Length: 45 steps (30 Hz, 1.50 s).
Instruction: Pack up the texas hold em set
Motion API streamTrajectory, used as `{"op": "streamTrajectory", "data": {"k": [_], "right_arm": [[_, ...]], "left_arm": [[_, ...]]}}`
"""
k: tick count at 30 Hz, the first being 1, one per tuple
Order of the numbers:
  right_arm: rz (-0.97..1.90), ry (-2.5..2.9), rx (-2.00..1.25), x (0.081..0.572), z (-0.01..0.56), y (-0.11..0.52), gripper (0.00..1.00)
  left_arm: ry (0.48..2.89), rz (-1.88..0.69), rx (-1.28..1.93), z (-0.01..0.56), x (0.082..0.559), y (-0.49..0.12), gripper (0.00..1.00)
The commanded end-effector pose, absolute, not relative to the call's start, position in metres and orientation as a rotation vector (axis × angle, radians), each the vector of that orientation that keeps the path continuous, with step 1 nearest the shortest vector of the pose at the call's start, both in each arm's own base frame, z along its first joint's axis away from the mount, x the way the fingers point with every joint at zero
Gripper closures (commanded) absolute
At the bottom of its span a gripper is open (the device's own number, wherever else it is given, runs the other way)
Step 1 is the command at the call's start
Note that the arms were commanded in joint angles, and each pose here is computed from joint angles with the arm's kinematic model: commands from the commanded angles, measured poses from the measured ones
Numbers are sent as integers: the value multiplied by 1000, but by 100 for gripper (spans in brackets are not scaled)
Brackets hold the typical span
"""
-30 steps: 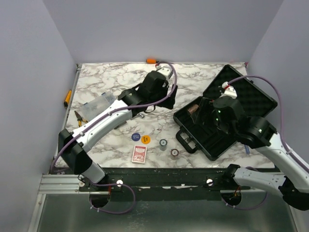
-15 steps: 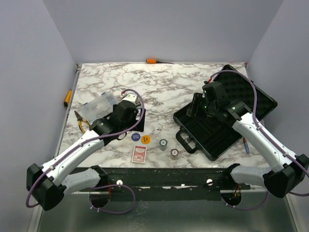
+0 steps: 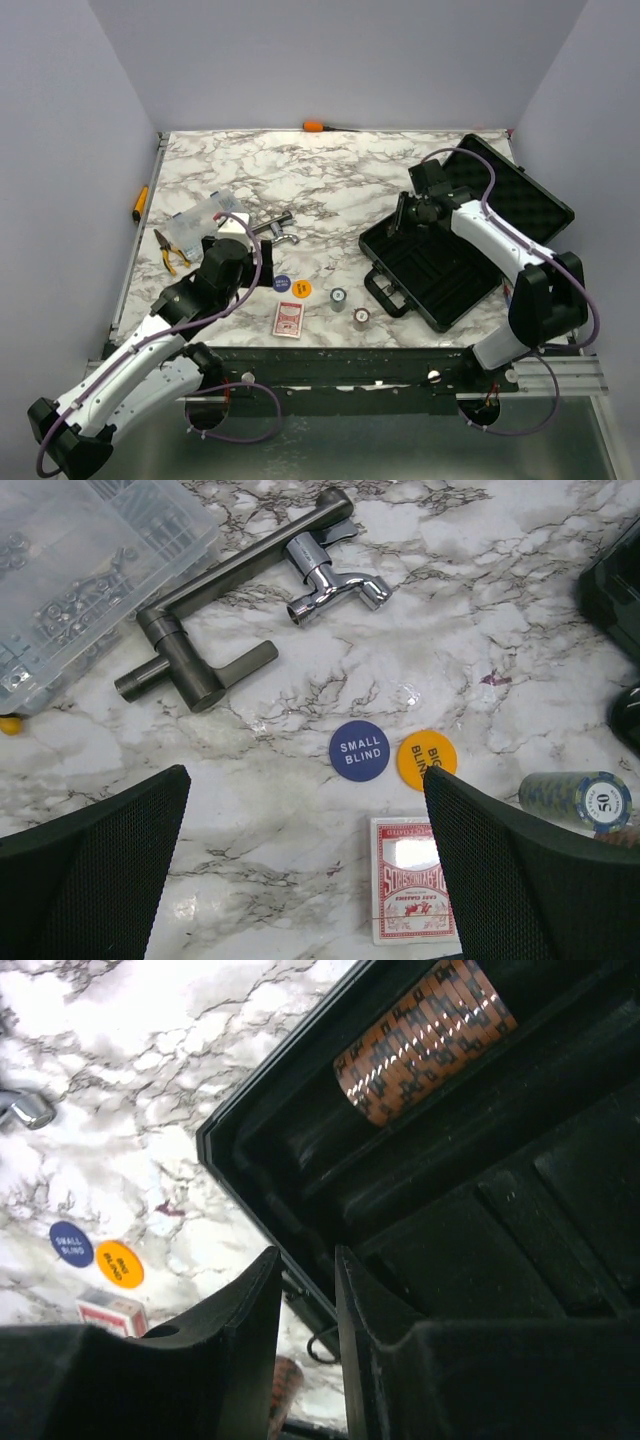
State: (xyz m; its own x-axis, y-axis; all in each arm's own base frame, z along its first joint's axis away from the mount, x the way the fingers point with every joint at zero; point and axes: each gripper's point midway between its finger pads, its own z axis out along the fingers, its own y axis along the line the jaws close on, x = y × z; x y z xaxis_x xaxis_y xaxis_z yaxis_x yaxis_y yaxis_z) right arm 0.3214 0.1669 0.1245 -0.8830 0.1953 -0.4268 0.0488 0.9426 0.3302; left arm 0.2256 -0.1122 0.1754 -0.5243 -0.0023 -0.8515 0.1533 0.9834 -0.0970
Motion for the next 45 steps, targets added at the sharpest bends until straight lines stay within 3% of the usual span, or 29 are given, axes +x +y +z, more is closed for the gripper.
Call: {"op": "streamTrajectory", "data": {"k": [1, 11, 37, 45], "right_arm": [[525, 2596, 113, 344, 118, 184, 69], [468, 2674, 138, 368, 71, 187, 84], [87, 2684, 146, 411, 48, 113, 85], [188, 2603, 75, 427, 94, 124, 85]], "left_arm": [[2076, -204, 38, 175, 221, -101, 1], [1987, -286, -47, 161, 211, -93, 1], [1994, -248, -38, 156, 215, -92, 1], [1991, -265, -10, 156, 215, -96, 1]]}}
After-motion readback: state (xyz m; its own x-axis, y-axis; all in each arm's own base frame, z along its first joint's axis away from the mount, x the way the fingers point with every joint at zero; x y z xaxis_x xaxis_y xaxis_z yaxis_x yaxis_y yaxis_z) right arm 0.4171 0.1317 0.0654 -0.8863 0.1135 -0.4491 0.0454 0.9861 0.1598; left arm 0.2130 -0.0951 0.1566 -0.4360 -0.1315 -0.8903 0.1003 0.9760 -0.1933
